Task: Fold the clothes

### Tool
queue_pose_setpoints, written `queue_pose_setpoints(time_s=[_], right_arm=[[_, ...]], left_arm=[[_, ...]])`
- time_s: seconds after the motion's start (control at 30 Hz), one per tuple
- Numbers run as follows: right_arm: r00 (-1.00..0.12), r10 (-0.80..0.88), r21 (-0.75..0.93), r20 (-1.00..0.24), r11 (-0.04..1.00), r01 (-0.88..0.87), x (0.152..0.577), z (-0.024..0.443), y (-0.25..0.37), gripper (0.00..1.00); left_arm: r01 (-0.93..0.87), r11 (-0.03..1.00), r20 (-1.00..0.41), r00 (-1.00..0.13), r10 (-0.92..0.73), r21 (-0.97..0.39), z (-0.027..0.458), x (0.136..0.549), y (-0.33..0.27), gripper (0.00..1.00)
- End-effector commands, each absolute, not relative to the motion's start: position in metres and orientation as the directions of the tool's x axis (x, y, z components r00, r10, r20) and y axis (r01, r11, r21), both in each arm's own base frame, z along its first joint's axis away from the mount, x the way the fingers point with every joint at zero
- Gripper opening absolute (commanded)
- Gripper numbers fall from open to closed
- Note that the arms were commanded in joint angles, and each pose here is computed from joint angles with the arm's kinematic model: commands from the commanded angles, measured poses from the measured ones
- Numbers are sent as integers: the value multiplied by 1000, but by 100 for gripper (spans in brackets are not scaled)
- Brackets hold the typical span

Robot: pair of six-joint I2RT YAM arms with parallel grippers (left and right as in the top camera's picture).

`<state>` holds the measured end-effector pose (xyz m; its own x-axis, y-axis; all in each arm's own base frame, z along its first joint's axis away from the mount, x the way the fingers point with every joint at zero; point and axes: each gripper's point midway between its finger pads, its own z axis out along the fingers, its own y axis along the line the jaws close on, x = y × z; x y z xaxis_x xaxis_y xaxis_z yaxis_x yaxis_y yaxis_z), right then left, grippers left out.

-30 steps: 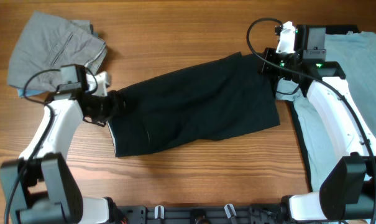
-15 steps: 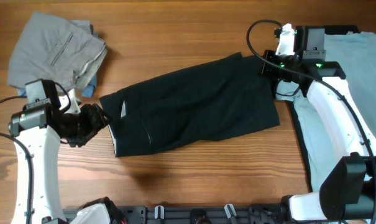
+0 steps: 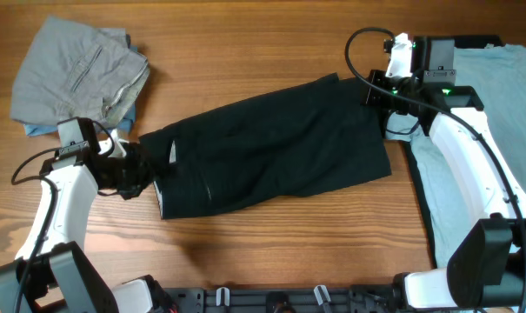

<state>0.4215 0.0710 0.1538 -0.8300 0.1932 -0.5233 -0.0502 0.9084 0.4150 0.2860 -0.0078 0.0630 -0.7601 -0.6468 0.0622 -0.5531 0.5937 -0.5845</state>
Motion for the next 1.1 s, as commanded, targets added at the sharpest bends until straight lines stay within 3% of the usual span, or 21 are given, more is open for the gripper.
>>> queue_pose_setpoints(time_s=[0.0,0.13,0.3,0.53,0.57,0.6,0.63,0.7,0.8,0.83,0.9,0.93,0.97,1.03,1.07], right_arm=[[-794,182,361,-580,931,-51,424,170,60,4],[-746,138,350,-651,927,-133,431,190,66,4],[-726,123,343,-677,925,-162,447,183,74,5],[-692,115,410,-712,868,-278,496,134,98,6],[-709,107,413,-697,868,-276,500,115,102,32],[-721,106,408,-685,876,-259,501,104,100,72],[-734,108,393,-670,891,-227,500,96,94,99],[-743,122,383,-658,904,-191,497,99,82,100],[-754,123,422,-645,880,-218,481,123,87,95],[-765,119,441,-633,868,-230,471,132,92,90],[-794,118,451,-596,867,-210,458,134,92,79],[-809,117,455,-576,868,-198,453,130,92,70],[-828,119,438,-547,884,-162,449,121,87,45],[-852,122,400,-509,910,-109,442,109,77,15],[-859,124,382,-497,920,-88,440,105,73,12]], left_arm=[[-517,604,-40,-739,-673,-607,74,307,9,4],[-425,673,-296,-665,-686,-605,125,332,42,4],[-502,719,-342,-648,-680,-480,108,332,59,4],[-562,730,-395,-615,-683,-389,100,332,80,4],[-541,737,-393,-625,-675,-405,101,336,74,13],[-514,744,-378,-646,-663,-427,99,338,64,38],[-468,771,-370,-688,-625,-432,95,340,53,53],[-378,834,-348,-780,-521,-402,74,344,29,69],[-323,863,-336,-822,-459,-389,44,358,19,70],[-302,854,-331,-827,-456,-423,36,365,14,67],[-250,819,-296,-845,-445,-516,26,373,-4,52],[-249,810,-278,-852,-443,-531,21,372,-7,31],[-246,797,-257,-859,-443,-552,22,370,-11,4],[-265,786,-278,-833,-478,-559,40,369,1,4],[-277,776,-304,-805,-510,-567,56,370,10,4]])
